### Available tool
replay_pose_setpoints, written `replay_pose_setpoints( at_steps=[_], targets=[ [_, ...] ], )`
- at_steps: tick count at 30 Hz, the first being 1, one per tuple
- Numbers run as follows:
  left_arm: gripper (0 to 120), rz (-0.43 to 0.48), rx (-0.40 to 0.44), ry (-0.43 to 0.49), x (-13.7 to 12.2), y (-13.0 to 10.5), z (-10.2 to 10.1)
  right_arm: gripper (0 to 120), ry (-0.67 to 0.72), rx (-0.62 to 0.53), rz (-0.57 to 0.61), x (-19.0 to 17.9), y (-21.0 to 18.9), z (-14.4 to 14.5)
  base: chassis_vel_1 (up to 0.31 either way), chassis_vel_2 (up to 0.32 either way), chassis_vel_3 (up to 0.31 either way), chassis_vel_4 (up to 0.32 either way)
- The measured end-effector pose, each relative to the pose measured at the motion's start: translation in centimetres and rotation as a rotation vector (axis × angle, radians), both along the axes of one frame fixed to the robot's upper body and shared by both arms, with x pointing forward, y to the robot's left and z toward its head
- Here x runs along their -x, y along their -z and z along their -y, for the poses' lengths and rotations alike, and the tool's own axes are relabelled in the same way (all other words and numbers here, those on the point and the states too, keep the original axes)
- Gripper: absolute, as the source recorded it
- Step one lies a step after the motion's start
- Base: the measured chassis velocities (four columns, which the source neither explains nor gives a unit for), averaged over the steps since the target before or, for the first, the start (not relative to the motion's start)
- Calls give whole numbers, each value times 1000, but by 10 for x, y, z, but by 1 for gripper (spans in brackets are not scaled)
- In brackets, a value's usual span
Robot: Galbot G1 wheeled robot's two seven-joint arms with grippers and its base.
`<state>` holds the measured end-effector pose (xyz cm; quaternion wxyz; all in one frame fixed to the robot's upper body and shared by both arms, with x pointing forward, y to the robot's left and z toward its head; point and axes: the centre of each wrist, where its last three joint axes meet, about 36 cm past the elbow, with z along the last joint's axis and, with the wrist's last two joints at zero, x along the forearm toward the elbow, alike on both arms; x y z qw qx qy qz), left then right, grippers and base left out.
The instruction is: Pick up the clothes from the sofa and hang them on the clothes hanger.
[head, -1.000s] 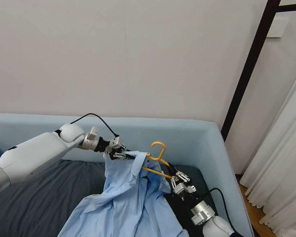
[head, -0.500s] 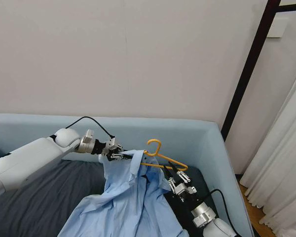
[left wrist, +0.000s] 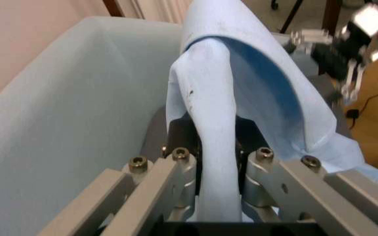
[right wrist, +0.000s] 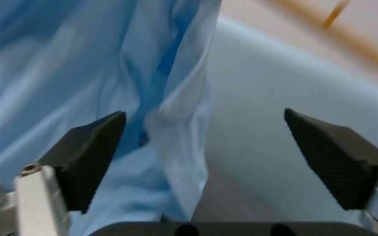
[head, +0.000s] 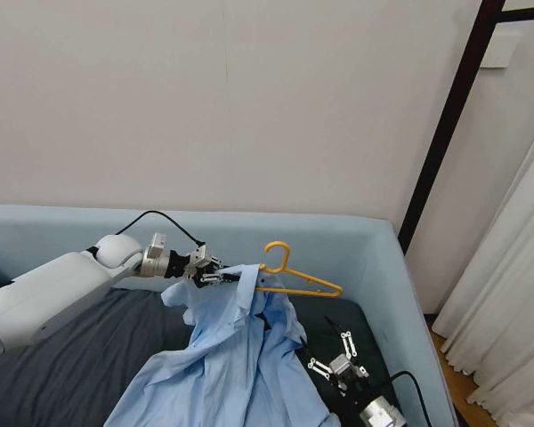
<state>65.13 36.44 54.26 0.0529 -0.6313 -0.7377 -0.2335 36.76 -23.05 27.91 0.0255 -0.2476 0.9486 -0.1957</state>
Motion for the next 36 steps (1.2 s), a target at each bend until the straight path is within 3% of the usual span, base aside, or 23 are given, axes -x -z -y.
replay_pose_setpoints(
  at_steps=[7, 11, 19, 24, 36],
  targets=[
    [8, -11, 9, -8, 2, 0, -2, 100, -29, 67, -55, -8, 36, -14, 0, 0, 0, 0],
    [8, -16, 10, -2, 5, 1, -1, 100, 28, 132, -11, -27, 56, -25, 0, 0, 0, 0],
    [8, -26, 7, -9, 3, 4, -2, 99, 93, 151, 24, -48, 69, -45, 0, 0, 0, 0],
    [8, -30, -1, -2, 2, 3, 0, 90, 99, 172, 34, -60, 73, -56, 0, 0, 0, 0],
    [8, -39, -2, 0, 2, 4, 0, 45, 123, 182, 36, -70, 76, -60, 0, 0, 0, 0]
  ],
)
